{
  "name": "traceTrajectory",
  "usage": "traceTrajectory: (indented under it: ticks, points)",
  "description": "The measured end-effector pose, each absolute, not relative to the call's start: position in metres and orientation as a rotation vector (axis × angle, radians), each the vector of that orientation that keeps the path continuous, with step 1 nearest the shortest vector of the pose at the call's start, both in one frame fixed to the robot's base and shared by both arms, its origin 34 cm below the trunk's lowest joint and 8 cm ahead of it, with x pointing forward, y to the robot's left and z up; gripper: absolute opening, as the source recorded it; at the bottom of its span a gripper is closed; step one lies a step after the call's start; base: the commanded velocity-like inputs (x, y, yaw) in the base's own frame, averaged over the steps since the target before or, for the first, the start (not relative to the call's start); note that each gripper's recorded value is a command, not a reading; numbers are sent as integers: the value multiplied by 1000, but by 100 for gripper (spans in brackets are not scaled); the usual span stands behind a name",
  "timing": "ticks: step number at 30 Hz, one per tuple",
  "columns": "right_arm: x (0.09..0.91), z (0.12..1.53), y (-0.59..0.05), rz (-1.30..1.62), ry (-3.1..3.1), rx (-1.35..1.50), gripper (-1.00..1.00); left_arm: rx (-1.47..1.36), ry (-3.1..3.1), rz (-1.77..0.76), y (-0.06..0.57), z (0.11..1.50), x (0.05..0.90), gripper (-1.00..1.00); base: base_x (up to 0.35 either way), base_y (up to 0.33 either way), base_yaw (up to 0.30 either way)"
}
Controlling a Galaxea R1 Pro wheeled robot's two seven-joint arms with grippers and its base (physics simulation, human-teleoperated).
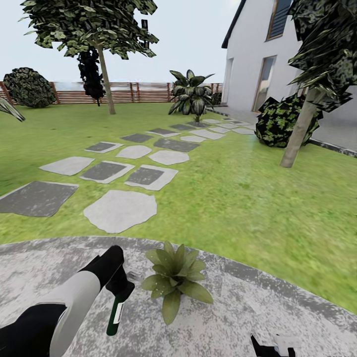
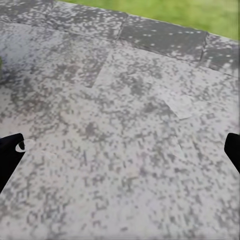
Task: Pick up the pesticide atomizer in the garden and spray insectifuge to fully cover both potted plants in the garden.
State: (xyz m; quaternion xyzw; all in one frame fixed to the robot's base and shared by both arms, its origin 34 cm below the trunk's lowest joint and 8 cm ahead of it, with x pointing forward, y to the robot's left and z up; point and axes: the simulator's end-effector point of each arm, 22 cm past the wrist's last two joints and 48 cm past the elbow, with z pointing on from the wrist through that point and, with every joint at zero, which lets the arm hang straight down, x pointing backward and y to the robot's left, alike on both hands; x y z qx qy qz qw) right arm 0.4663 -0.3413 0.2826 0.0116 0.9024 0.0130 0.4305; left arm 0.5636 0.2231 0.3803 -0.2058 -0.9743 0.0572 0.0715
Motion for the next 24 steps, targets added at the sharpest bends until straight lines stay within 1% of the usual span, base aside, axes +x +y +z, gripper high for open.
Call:
traceTrajectory:
  ticks: [5, 14, 20, 24]
  points:
    - [466, 283, -341, 32, 2251, 29, 100, -604, -2870, 180, 226, 369, 541, -100, 0, 1, -4]
    - [466, 283, -341, 32, 2251, 29, 100, -570, -2848, 178, 239, 364, 531, -100, 0, 0, 0]
    - [466, 283, -341, 34, 2251, 28, 100, -575, -2836, 319, 214, 376, 534, -100, 0, 0, 0]
    - [466, 282, -341, 34, 2252, 27, 100, -638, -2809, 247, 224, 375, 532, -100, 0, 0, 0]
